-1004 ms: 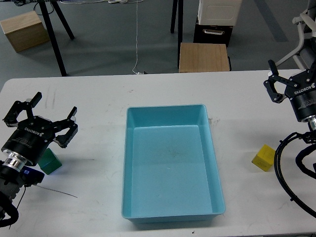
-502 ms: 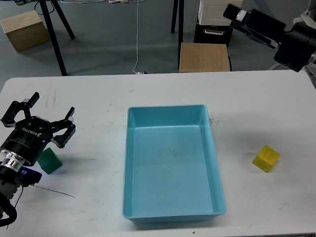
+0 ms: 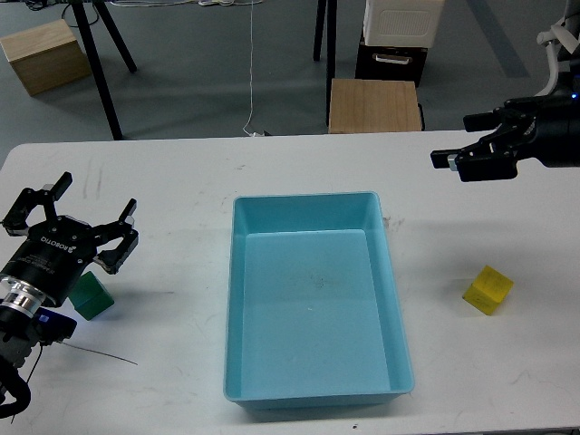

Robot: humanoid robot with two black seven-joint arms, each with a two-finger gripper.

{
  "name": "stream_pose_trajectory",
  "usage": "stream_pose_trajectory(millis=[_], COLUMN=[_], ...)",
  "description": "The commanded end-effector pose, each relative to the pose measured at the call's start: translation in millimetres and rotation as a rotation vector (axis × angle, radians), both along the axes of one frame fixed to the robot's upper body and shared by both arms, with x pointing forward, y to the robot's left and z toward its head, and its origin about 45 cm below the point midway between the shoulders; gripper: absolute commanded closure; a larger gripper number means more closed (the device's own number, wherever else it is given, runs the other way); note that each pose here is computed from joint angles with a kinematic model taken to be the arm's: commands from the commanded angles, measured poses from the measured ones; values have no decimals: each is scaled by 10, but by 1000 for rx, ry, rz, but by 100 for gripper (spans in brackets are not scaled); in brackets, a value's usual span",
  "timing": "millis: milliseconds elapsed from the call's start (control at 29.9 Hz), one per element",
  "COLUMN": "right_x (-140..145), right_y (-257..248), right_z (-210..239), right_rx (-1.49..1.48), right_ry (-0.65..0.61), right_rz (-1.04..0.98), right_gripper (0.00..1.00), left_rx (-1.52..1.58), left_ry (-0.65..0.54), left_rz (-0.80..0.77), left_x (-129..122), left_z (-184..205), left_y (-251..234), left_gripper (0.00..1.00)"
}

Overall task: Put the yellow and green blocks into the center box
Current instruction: 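Lower the right gripper onto the yellow cube and close it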

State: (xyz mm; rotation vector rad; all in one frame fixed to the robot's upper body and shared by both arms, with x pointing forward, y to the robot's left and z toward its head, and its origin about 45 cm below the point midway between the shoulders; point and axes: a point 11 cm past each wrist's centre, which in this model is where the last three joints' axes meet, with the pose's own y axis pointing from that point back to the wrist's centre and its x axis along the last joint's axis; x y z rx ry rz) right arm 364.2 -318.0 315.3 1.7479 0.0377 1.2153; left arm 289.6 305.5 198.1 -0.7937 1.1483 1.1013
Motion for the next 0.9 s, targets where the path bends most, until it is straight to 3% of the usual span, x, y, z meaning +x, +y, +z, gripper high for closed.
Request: stream_pose_trajectory(millis=[0,468,870], right_x=[-130,-472,-429], right_y=[-157,-402,-313], right_z=[-220,-870,-1187], right_rx=[-56,-130,-192], right_ry=[89,245,296], right_rz=[-31,-51,-14], right_gripper=[2,3,3], left_rx=[7,11,23], left_ry=[2,8,12], left_rz=[8,19,31], left_x=[9,19,28], left_z=[-20,-57,-89], left_y=[28,52,100], left_gripper=[0,0,0])
